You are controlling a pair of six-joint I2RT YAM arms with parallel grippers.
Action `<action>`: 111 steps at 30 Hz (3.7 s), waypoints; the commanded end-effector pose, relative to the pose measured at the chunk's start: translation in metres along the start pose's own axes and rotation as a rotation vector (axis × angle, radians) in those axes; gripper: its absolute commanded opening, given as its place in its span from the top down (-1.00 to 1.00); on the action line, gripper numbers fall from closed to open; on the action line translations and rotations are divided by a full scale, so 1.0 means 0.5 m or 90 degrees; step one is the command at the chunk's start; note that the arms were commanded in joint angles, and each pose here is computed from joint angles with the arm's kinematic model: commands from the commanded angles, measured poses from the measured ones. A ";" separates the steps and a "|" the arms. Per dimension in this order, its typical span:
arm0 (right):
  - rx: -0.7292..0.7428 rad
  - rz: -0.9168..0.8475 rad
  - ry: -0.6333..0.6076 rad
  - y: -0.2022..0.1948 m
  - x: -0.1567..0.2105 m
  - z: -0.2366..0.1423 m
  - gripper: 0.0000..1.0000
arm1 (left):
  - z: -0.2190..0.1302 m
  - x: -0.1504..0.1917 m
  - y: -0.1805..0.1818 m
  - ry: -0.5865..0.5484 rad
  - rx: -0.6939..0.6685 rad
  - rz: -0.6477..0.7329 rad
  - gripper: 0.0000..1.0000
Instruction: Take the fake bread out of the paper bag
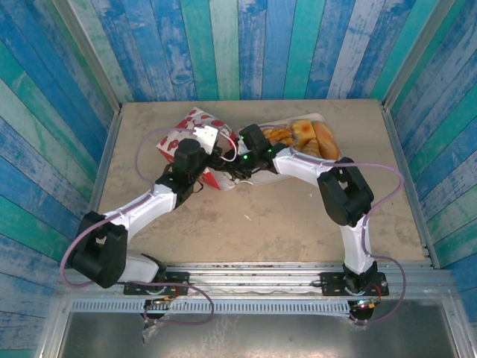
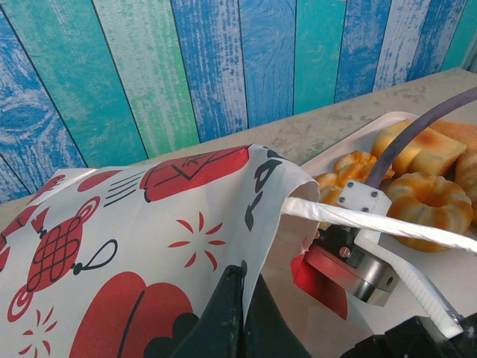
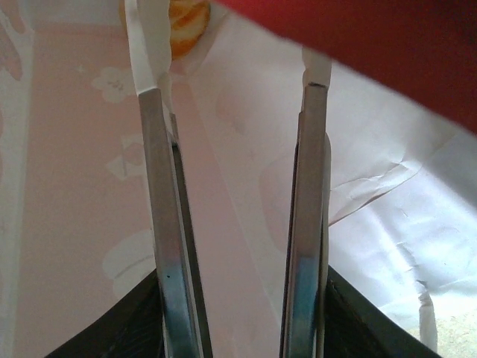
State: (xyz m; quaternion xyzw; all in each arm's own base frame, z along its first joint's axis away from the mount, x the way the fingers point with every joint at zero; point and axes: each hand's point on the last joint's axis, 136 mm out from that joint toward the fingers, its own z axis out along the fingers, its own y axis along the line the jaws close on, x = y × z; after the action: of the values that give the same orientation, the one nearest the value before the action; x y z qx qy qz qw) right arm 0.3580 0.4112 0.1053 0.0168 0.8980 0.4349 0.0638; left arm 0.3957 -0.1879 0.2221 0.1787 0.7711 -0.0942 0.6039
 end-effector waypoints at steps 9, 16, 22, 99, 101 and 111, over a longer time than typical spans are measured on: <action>-0.008 -0.019 -0.007 0.014 -0.027 0.015 0.36 | 0.011 -0.027 -0.023 -0.029 0.035 -0.010 1.00; 0.005 -0.058 -0.009 0.026 -0.021 -0.004 0.62 | 0.001 -0.010 0.003 -0.018 -0.010 -0.019 1.00; 0.007 -0.104 -0.013 0.048 0.006 -0.043 0.69 | -0.002 -0.010 0.021 -0.015 -0.046 -0.023 1.00; 0.281 0.067 -0.123 -0.177 0.200 -0.517 0.59 | 0.037 0.016 0.077 0.066 -0.161 -0.065 1.00; 0.284 0.075 -0.111 -0.183 0.198 -0.510 0.58 | 0.037 0.018 0.077 0.068 -0.161 -0.062 1.00; 0.299 0.097 -0.086 -0.211 0.183 -0.487 0.49 | 0.041 0.025 0.073 0.071 -0.155 -0.056 1.00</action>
State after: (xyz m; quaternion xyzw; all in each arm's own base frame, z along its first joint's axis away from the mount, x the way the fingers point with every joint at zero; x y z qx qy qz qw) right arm 0.2345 0.1629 0.1592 0.1333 0.9660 0.2066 0.0805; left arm 0.4211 -0.1540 0.1990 0.0684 0.8221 -0.0087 0.5651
